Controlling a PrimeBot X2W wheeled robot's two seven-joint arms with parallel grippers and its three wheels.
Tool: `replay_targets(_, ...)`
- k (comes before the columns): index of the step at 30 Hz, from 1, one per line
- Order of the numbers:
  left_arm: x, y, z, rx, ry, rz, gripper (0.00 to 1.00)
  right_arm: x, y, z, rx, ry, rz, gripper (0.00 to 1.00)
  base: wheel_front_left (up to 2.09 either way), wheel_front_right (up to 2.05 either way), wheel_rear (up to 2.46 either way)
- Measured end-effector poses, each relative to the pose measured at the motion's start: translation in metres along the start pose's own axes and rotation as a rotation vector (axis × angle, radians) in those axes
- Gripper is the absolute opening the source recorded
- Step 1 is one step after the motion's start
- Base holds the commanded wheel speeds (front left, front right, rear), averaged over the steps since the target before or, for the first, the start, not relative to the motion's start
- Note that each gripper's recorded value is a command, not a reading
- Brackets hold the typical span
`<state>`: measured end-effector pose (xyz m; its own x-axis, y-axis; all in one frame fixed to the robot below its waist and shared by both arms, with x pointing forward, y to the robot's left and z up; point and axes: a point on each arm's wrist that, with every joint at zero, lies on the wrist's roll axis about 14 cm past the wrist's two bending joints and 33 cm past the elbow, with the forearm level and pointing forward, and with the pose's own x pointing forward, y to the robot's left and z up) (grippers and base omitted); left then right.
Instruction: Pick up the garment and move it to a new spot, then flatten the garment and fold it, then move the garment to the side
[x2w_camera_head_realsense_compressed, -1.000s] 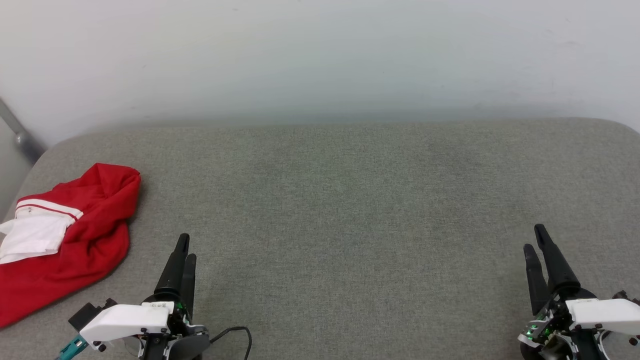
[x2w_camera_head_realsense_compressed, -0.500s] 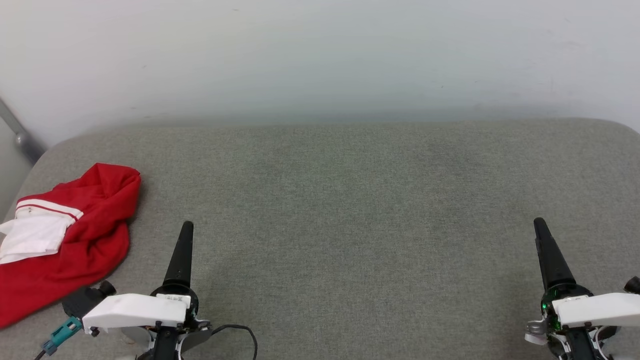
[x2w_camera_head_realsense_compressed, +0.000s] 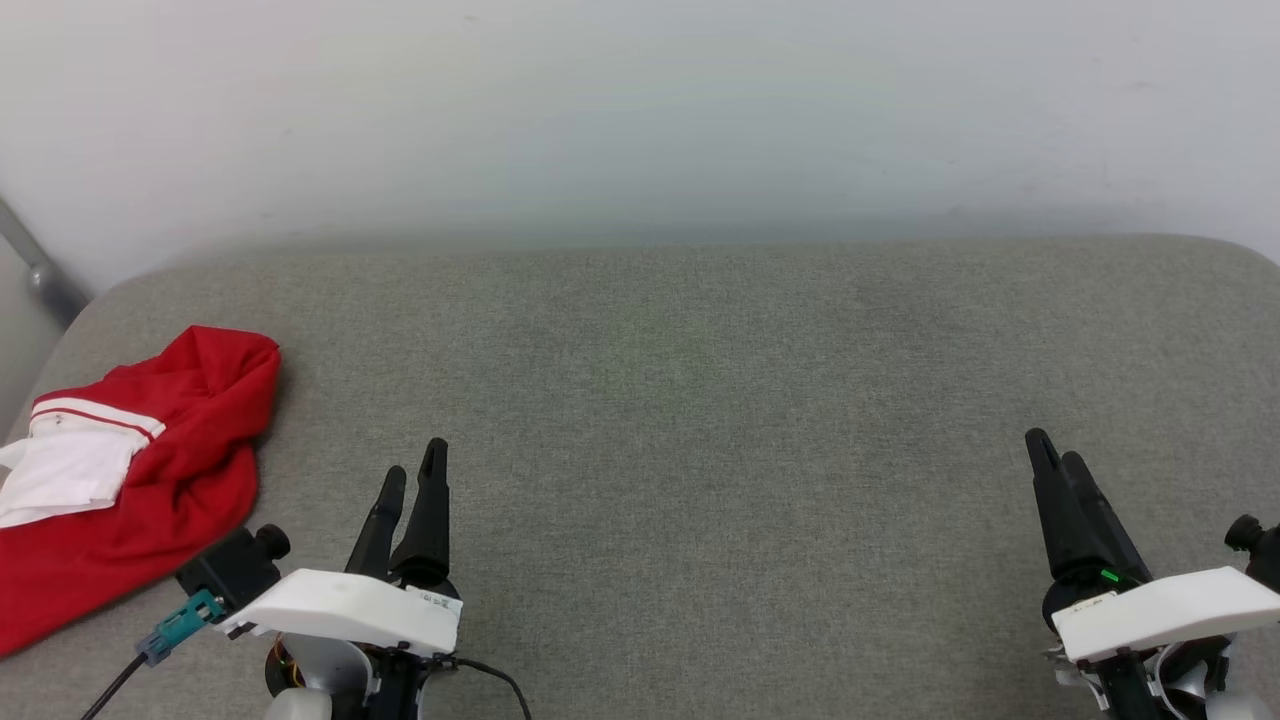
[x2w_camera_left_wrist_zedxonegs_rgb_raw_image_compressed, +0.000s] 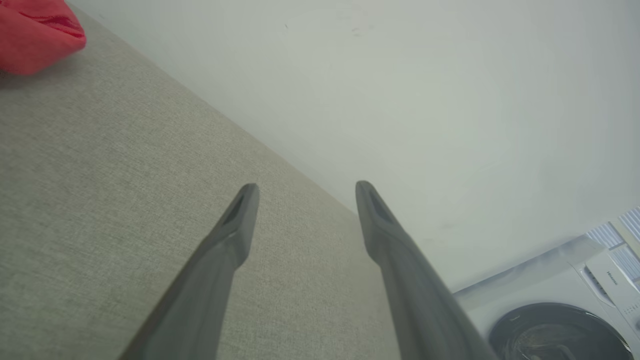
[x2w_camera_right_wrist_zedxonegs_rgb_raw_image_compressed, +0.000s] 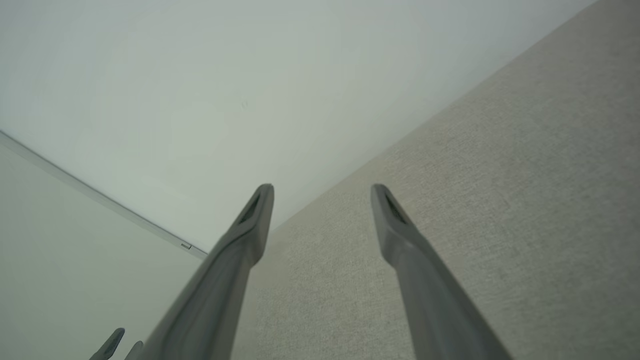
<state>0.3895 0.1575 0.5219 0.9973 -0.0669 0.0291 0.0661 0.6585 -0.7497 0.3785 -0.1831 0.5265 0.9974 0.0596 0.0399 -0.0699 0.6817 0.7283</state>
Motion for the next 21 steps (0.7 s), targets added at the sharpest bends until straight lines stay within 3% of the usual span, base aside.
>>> replay_targets(21,0.0026,-0.0053,-0.0055,0.424,0.016,-0.021,1.00,-0.0023,0.0039,-0.0052,-0.355,0.063,0.020,1.00,0.00,0.00,0.00)
